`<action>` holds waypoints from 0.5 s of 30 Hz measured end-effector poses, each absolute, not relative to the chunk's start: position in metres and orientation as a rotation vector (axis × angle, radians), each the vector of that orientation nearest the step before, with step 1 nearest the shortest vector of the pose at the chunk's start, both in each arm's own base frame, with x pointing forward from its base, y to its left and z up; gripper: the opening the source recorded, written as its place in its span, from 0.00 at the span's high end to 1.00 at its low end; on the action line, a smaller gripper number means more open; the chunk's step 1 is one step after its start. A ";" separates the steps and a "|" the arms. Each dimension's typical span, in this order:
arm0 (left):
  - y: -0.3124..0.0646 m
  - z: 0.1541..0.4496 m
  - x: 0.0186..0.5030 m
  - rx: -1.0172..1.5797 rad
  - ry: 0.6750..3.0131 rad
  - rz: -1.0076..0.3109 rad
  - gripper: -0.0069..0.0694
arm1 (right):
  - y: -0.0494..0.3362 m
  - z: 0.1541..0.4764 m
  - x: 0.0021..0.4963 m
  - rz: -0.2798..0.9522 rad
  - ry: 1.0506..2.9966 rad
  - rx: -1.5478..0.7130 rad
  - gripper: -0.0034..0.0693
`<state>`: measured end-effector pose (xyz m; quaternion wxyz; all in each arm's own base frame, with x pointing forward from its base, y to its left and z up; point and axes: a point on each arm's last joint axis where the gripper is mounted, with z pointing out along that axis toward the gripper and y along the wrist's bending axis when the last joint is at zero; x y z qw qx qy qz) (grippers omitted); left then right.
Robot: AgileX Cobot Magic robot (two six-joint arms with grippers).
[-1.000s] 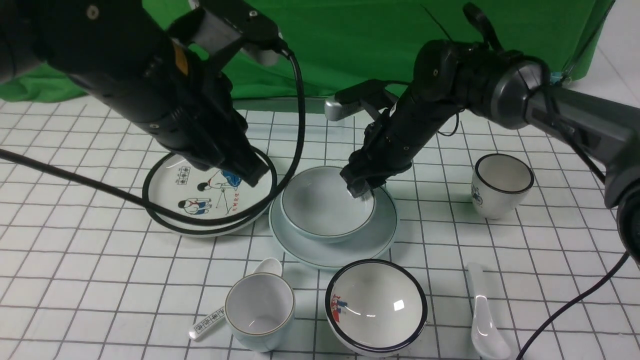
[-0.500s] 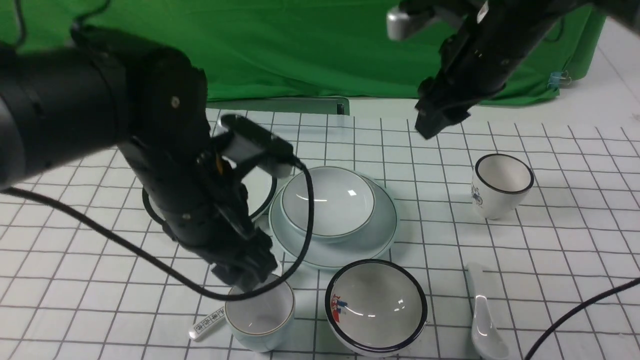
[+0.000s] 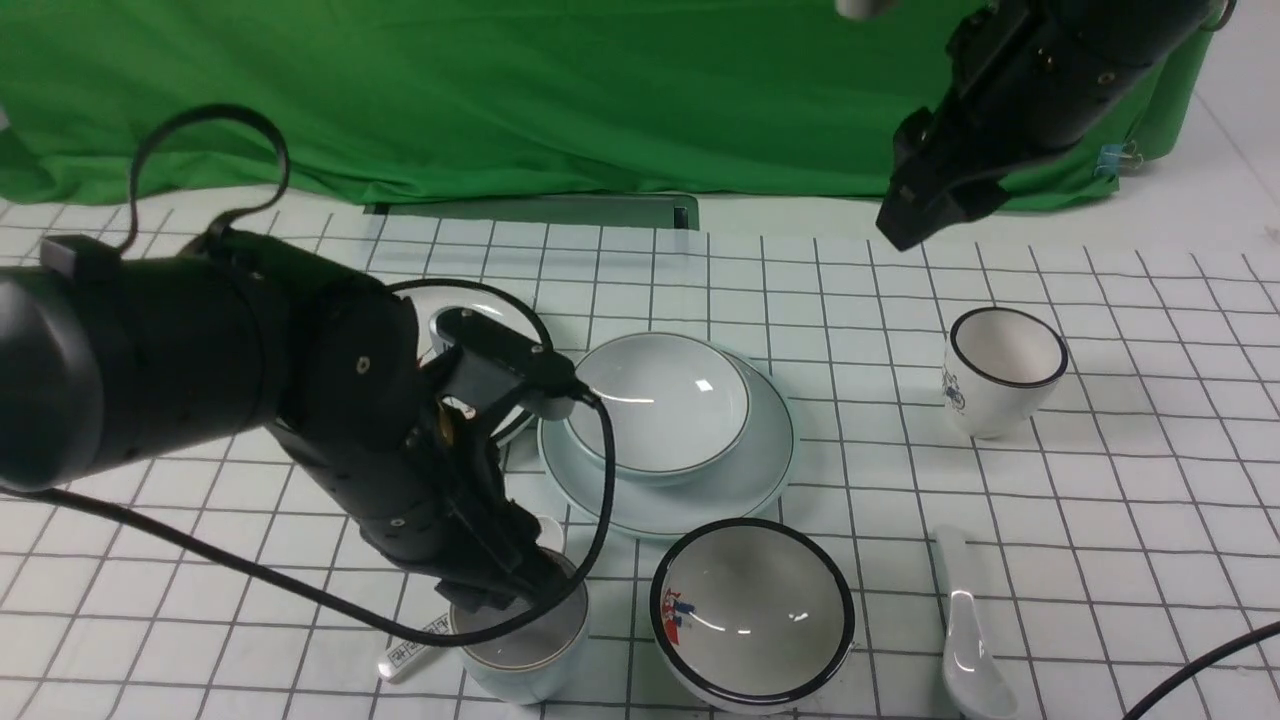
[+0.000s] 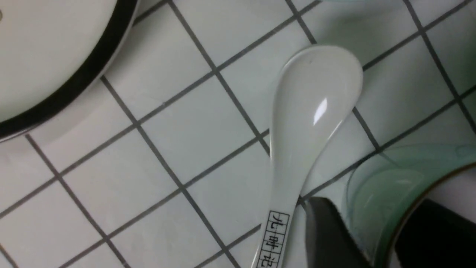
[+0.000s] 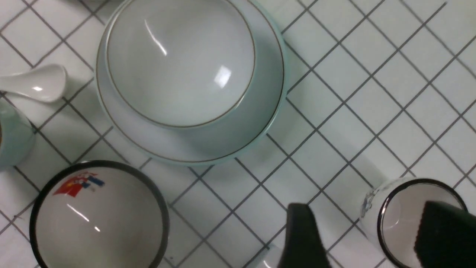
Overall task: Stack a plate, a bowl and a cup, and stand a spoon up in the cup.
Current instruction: Use the left arm to grab a blue teacup, then use the left arm to put the blue teacup into the blue rice bowl in the middle
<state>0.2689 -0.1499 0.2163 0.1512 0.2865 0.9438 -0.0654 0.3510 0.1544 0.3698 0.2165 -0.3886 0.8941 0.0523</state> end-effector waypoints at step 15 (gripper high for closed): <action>-0.168 0.310 0.302 0.890 2.520 -0.208 0.92 | 0.154 0.368 0.351 0.134 2.483 -1.086 0.36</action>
